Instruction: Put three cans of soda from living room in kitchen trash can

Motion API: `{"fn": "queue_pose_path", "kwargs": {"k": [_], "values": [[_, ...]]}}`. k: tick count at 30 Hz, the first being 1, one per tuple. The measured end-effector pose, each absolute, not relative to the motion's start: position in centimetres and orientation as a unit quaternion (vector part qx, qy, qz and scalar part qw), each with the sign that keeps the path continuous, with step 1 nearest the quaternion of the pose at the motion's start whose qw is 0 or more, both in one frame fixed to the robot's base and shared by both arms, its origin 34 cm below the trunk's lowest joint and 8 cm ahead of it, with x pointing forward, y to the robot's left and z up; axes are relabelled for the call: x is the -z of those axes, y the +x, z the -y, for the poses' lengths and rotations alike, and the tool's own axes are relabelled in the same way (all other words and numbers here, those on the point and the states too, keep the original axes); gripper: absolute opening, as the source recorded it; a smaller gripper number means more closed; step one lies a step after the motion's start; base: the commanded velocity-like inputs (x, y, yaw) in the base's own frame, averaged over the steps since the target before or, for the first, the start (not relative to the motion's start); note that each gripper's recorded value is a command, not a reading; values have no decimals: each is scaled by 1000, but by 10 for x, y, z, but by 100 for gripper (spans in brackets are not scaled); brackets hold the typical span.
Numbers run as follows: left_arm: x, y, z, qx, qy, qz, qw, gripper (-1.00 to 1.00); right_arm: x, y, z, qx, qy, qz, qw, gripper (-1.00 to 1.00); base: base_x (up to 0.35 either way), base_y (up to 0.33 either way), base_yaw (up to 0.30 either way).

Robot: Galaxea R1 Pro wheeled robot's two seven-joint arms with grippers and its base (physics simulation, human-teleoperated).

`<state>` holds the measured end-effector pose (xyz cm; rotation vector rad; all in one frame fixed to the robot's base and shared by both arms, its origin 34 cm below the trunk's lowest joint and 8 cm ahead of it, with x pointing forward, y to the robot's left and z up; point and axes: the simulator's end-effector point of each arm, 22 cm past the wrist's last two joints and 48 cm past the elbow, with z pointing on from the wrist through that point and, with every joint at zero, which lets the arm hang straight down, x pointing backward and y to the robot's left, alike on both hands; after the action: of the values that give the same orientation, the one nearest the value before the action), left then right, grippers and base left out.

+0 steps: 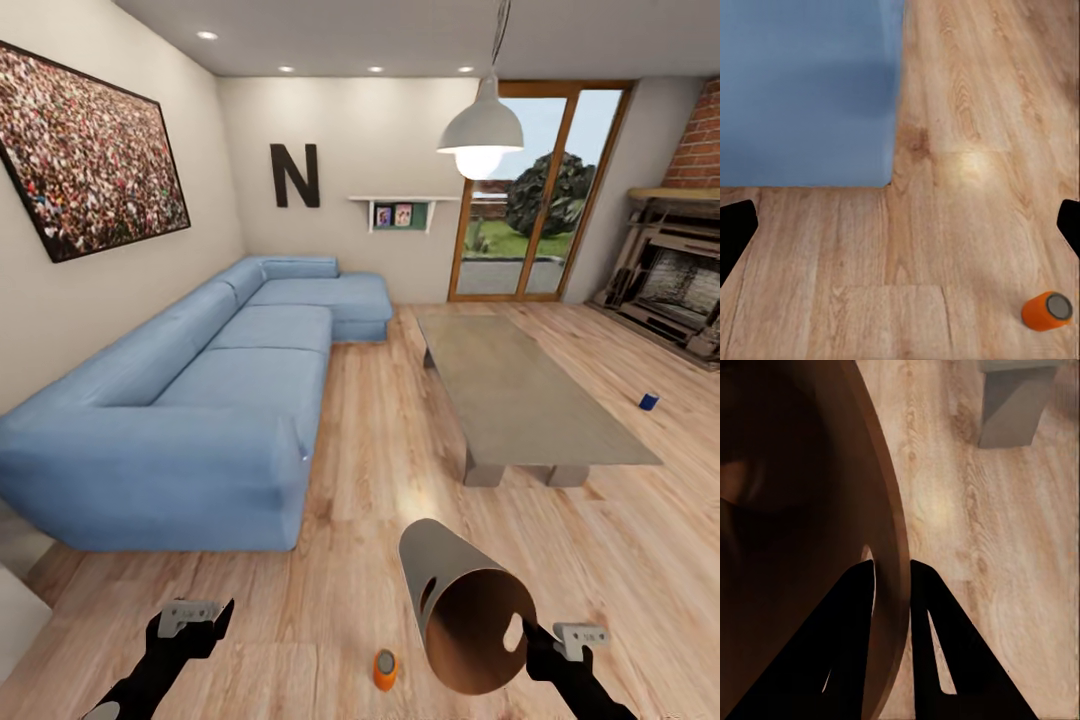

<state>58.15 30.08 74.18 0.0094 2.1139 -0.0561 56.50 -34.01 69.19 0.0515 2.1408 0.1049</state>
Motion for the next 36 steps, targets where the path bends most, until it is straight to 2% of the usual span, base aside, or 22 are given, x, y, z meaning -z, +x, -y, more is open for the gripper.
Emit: {"fn": "queue_pose_path", "kwargs": {"k": [17, 36], "values": [[-732, 578, -301, 23, 4, -876, 482, 100, -683, 561, 340, -43, 22, -882, 469, -100, -12, -291, -167], [-723, 574, -301, 23, 4, -881, 473, 100, -675, 557, 339, -43, 22, -886, 462, -100, -115, -285, -162]]}}
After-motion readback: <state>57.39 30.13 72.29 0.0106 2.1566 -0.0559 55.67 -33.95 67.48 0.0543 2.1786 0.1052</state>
